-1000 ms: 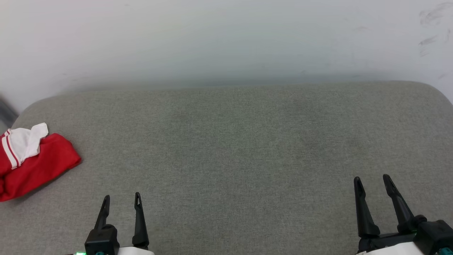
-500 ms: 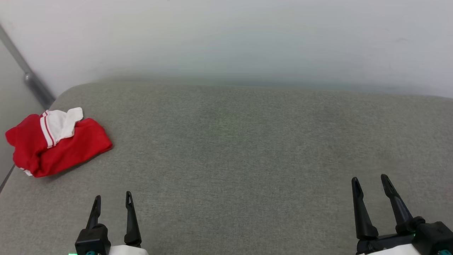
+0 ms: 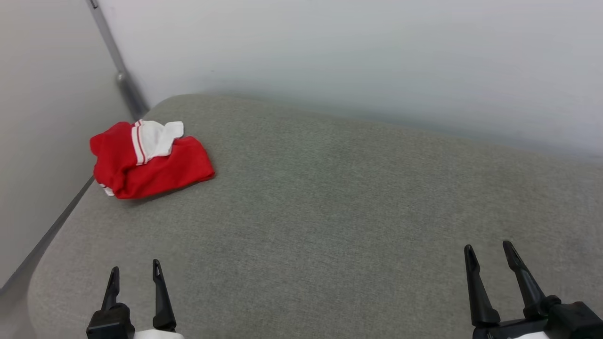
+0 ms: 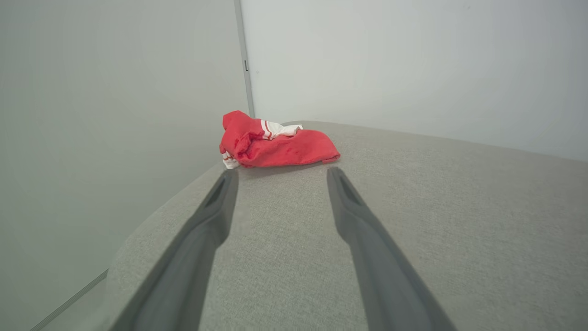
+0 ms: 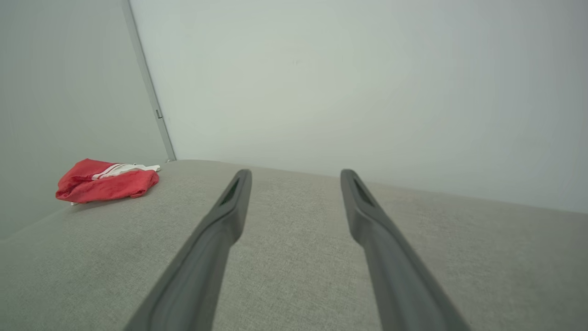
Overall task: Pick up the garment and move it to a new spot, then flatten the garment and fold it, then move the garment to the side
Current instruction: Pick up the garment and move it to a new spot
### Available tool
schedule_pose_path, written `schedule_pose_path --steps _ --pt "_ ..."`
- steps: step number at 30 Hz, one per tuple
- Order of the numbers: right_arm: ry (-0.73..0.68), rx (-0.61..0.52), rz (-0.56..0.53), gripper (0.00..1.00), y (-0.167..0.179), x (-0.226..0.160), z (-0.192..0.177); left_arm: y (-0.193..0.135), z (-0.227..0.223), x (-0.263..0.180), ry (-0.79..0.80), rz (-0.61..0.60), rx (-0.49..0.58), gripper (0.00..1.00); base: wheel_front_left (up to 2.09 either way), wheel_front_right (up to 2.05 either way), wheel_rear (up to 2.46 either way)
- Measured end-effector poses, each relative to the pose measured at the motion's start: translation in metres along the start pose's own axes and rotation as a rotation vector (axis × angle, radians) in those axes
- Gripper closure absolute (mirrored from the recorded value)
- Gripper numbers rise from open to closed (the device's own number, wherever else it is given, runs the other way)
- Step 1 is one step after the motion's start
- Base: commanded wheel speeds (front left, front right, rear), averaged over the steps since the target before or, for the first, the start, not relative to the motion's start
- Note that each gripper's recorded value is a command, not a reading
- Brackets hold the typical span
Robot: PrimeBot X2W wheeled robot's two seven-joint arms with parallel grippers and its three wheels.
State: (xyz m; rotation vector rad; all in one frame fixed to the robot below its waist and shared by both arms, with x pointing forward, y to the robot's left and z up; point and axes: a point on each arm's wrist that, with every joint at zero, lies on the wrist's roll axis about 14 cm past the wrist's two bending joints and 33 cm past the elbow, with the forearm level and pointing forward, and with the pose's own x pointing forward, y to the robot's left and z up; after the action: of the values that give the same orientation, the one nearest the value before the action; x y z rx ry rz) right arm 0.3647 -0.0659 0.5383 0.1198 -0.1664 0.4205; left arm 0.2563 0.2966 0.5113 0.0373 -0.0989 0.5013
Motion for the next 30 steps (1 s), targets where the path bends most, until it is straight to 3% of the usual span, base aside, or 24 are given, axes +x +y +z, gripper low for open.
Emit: schedule_pose_path --steps 16,25,30 --pt "0.023 0.037 0.197 0.0 0.06 0.023 -0.01 0.076 0.002 -0.037 -0.002 0.218 -0.01 0.0 0.0 0.0 0.0" --pt "0.034 0.04 0.207 0.0 0.063 0.026 -0.015 0.086 -0.002 -0.039 0.012 0.251 -0.021 0.0 0.0 0.0 0.0" --pt "0.038 0.03 0.202 0.0 0.059 0.029 -0.018 0.085 0.015 -0.015 -0.041 0.218 -0.026 0.0 0.0 0.0 0.0"
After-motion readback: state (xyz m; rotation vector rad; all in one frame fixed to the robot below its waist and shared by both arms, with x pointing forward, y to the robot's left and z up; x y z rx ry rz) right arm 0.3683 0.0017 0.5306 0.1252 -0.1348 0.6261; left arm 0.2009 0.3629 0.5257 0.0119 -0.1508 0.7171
